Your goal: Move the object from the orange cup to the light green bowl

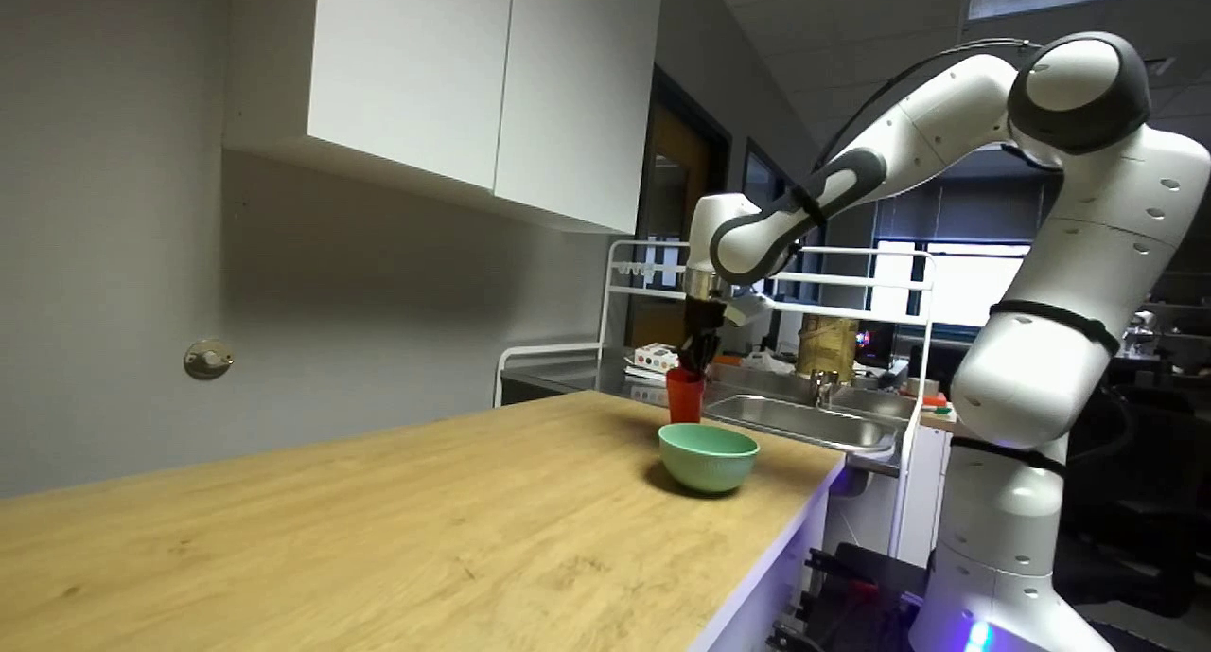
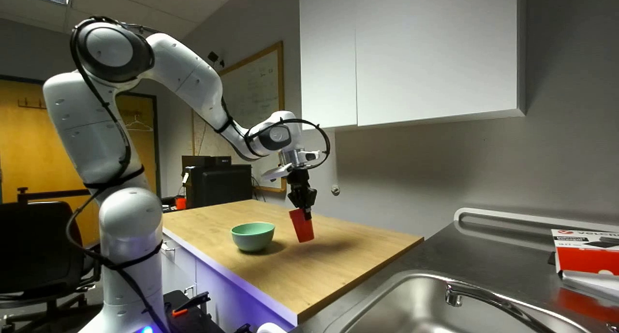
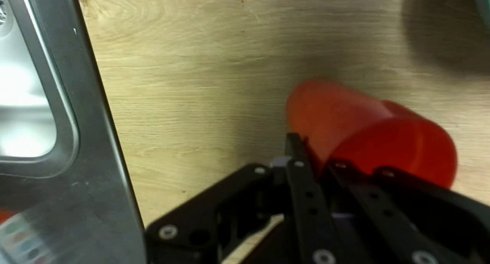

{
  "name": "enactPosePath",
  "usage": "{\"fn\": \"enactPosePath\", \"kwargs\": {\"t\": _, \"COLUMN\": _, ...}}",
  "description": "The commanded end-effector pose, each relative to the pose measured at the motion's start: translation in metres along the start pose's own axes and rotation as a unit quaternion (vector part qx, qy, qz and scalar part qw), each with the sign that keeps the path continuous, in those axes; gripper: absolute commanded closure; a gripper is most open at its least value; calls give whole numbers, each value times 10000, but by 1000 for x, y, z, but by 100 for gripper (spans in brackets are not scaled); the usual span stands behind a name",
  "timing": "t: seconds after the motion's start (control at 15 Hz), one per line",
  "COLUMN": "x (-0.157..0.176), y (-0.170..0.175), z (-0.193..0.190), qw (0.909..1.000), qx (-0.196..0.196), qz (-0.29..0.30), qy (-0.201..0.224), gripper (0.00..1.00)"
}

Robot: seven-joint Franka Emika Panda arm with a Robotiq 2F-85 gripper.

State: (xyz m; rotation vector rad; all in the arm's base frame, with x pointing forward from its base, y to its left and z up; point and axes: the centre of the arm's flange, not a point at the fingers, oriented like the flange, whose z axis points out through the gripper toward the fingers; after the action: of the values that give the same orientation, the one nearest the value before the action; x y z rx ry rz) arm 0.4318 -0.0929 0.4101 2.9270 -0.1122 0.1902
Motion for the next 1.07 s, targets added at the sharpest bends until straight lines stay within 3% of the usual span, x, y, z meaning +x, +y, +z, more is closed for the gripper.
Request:
{"fn": "enactPosePath", "kwargs": {"t": 0.0, "x": -43, "y": -22, "z": -26, "qw": 9990, "qx": -416, "qz": 112, "qy": 149, "gripper": 97}}
{"fn": "enactPosePath", "kwargs": {"t": 0.4, "x": -92, "y": -69, "z": -62, "qw": 9910, "qx": -1207, "qz": 86, "qy": 575, "gripper": 97}}
{"fn": "enactPosePath", "kwargs": {"t": 0.67, "x": -118, "y": -104, "z": -85, "qw": 9760, "qx": -1941, "qz": 126, "qy": 979, "gripper": 97}}
{"fn": "enactPosePath", "kwargs": {"t": 1.0, "x": -143, "y": -158, "z": -98, "qw": 9488, "qx": -2844, "qz": 26, "qy": 1373, "gripper": 97}}
